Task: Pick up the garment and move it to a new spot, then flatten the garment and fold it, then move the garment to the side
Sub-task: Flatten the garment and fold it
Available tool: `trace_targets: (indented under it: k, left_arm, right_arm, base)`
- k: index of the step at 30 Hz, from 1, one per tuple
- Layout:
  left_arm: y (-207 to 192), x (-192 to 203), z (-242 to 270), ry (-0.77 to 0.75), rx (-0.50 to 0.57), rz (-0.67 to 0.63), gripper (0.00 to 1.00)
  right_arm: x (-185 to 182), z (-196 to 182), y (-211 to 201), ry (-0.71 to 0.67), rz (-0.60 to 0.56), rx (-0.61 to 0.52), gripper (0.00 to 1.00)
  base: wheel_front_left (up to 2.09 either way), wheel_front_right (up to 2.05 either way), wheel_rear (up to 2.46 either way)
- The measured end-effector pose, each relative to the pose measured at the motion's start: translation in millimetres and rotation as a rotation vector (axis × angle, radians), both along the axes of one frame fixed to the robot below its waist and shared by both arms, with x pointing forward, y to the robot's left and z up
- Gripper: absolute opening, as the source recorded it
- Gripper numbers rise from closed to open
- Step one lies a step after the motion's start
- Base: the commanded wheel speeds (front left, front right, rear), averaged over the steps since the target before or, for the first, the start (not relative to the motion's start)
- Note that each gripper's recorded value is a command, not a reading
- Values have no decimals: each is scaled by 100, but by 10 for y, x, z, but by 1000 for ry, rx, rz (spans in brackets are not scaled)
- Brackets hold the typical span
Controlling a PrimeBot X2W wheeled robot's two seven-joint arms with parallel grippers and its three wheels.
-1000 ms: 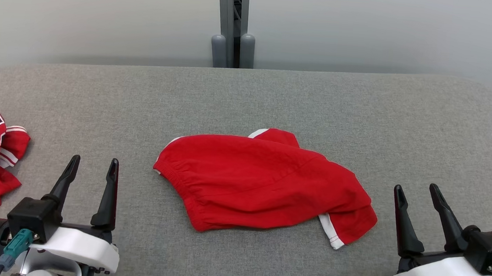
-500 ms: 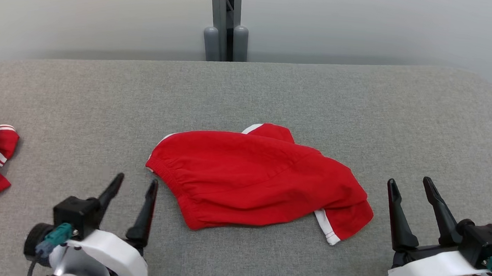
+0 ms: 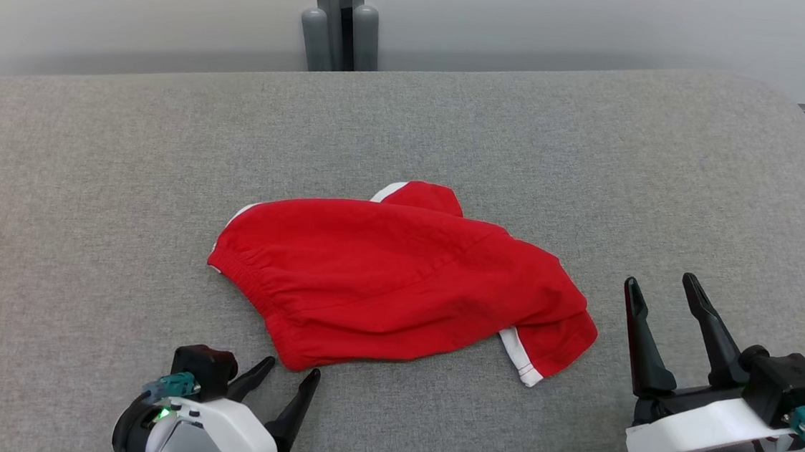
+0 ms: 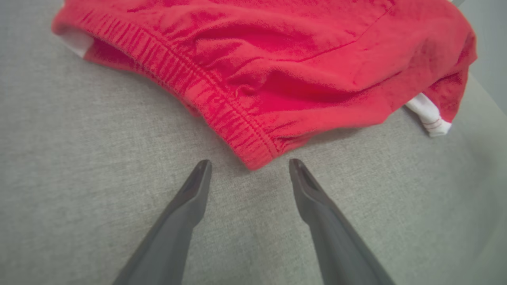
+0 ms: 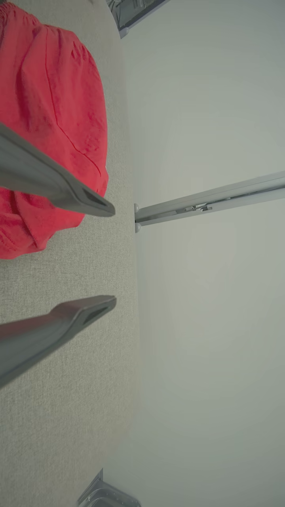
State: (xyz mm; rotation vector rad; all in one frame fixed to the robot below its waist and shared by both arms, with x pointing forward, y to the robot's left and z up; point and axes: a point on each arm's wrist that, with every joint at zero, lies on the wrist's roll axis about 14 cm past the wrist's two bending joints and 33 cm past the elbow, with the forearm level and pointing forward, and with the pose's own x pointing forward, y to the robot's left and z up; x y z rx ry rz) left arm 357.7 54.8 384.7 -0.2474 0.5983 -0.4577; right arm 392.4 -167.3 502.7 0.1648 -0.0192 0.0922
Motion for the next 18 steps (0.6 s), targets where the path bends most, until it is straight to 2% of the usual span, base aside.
trace_targets:
  k: [1, 2, 3, 4, 10, 18]
  left_arm:
    - [-12, 14, -14, 3, -3, -4, 100]
    - [-19, 51, 2, -11, -6, -1, 86]
    - [-35, 90, 26, -23, -16, 1, 28]
    - [-49, 126, 55, -41, -18, -2, 0]
    - [-59, 245, 240, -123, -31, -14, 0]
    - [-5, 257, 811, -242, -20, -83, 0]
  right_arm:
    - [1, -5, -9, 0, -3, 0, 100]
    - [3, -8, -17, 1, -5, 0, 100]
    - [4, -13, -28, 2, -8, -1, 100]
    - [3, -17, -34, 3, -10, -1, 100]
    - [14, 11, -75, -7, -22, -2, 100]
    - [69, 56, -37, -28, -13, 9, 100]
  base:
    - [0, 0, 0]
    - [0, 0, 0]
    - [0, 0, 0]
    - [0, 0, 0]
    - [0, 0, 0]
    - [0, 0, 0]
